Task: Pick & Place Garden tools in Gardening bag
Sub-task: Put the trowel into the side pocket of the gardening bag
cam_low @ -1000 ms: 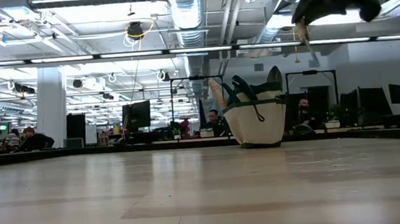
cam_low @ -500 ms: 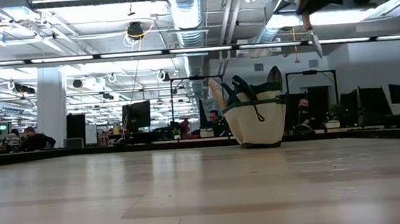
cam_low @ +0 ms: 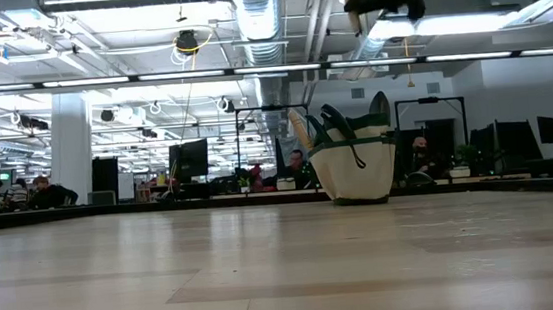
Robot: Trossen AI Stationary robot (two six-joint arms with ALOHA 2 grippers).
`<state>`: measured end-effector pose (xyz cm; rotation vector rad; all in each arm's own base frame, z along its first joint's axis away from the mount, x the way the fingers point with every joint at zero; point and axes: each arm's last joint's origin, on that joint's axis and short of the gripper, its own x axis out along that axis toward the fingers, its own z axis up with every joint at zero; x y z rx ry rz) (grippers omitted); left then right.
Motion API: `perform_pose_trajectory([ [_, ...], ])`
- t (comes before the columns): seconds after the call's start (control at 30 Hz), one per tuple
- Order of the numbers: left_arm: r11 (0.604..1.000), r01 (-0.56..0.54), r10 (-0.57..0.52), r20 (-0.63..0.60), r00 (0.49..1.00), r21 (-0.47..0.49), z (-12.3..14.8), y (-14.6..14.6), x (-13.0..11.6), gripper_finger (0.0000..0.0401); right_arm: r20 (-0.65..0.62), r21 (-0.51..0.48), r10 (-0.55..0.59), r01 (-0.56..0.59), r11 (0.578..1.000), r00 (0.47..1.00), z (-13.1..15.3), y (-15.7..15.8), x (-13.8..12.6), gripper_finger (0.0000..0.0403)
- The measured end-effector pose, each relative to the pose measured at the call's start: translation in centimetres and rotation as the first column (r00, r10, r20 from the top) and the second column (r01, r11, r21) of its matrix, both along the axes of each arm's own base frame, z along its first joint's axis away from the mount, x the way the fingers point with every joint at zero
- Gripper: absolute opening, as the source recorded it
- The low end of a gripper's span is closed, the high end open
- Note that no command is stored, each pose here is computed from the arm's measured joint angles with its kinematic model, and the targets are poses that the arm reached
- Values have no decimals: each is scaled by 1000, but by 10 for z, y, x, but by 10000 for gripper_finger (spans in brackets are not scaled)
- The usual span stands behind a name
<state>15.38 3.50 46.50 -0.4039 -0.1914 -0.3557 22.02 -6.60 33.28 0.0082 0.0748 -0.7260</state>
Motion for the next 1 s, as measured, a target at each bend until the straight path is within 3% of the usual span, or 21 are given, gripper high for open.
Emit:
perform_pose_trajectory([
  [0.27,1000,0,0,1,1000,-2,0,0,-1,8,146,-32,-40,46,998,988,-46,-18,-11,57],
  [0.53,1000,0,0,1,1000,-2,0,0,-1,8,161,4,-66,66,998,985,-82,-21,-22,57],
  [0.83,1000,-20,21,4,1000,-9,0,0,-1,8,237,-45,-65,77,996,969,-84,-25,-41,57],
  [1.0,1000,-20,20,4,1000,-8,1,0,-1,8,235,11,-29,27,1000,972,-107,-30,-53,57],
])
